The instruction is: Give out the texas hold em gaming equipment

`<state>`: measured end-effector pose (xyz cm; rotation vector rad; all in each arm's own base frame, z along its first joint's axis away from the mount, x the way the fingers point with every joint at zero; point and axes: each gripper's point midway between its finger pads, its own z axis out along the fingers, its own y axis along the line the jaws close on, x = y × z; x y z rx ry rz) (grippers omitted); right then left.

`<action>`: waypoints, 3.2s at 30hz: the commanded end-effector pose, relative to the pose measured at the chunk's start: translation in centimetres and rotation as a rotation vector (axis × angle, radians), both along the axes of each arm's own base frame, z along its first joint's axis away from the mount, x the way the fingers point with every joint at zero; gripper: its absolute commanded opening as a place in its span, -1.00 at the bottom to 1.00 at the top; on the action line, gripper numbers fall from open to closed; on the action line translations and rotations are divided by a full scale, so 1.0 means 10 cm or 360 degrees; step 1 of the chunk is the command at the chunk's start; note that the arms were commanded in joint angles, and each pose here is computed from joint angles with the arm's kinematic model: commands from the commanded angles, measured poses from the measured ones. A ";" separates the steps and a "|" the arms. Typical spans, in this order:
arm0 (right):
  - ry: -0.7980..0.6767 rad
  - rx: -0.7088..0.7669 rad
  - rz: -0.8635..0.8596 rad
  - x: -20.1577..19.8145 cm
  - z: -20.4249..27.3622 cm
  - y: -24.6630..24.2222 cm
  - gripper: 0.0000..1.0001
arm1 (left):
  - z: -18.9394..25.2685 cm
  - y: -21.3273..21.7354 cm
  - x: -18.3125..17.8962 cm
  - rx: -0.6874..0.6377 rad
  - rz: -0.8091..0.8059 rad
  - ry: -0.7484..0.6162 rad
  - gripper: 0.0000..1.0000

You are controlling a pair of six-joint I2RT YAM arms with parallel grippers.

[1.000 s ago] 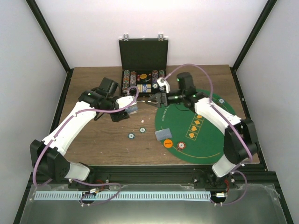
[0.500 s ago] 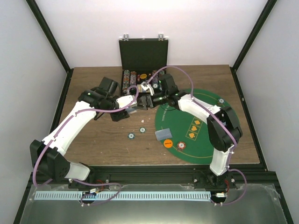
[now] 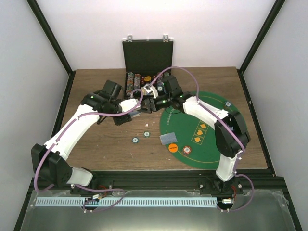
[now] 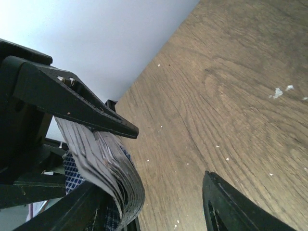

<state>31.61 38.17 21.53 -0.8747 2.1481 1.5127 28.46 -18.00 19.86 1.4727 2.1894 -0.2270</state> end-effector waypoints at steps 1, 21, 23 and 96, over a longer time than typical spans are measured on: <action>-0.0133 -0.0061 -0.0084 0.06 0.20 -0.06 0.01 | 0.08 -0.02 0.07 -0.0036 0.0002 -0.0075 -0.11; -0.0193 -0.0198 -0.0122 0.06 0.42 -0.22 -0.99 | -0.06 0.02 0.07 -0.0005 0.0034 -0.0042 -0.12; -0.0205 -0.0200 -0.0132 0.06 0.48 -0.27 -0.99 | -0.06 0.03 0.08 -0.0006 0.0042 -0.0041 -0.12; 0.0552 -0.0939 -0.0329 -0.45 -1.71 -1.53 -0.76 | -0.08 0.09 0.06 -0.0001 0.0075 -0.0033 -0.11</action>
